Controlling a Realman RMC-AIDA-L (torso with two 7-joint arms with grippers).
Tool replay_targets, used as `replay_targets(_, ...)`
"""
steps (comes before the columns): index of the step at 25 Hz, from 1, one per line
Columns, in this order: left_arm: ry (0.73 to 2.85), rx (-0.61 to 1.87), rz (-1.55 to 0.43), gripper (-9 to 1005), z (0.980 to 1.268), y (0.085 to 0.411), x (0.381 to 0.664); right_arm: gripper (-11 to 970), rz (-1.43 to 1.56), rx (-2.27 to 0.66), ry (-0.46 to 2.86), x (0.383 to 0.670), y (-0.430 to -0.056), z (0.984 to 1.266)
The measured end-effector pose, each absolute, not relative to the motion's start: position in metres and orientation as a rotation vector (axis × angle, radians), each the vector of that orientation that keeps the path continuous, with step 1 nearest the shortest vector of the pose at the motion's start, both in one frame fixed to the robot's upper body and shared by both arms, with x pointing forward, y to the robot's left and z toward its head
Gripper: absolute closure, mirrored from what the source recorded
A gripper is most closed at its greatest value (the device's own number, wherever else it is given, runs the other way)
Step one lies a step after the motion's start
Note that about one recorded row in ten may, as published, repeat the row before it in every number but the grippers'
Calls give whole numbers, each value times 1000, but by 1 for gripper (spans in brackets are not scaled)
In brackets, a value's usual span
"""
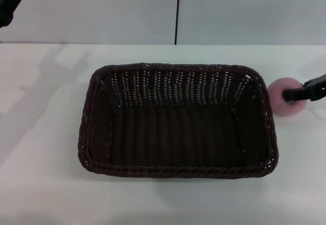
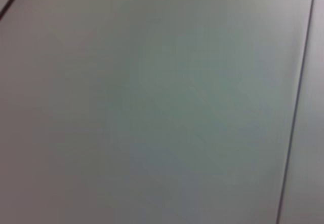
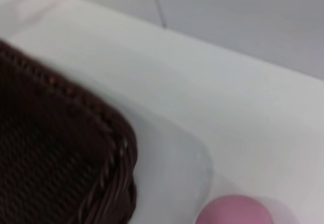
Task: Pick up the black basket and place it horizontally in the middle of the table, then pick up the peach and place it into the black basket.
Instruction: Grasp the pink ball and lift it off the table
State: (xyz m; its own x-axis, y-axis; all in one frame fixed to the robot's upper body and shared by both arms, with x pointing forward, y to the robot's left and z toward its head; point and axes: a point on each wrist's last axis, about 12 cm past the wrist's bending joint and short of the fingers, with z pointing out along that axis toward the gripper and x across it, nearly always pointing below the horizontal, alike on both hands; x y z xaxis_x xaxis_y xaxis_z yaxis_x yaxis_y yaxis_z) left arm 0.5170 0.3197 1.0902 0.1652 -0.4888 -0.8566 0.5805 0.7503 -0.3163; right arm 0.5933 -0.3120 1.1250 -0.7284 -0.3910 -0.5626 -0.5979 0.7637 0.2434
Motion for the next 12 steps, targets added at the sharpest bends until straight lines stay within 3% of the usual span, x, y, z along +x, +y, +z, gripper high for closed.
replay_targets(12, 1182, 81, -762, 164, 1089, 320, 517, 687, 652, -582, 2396, 583, -334, 1128)
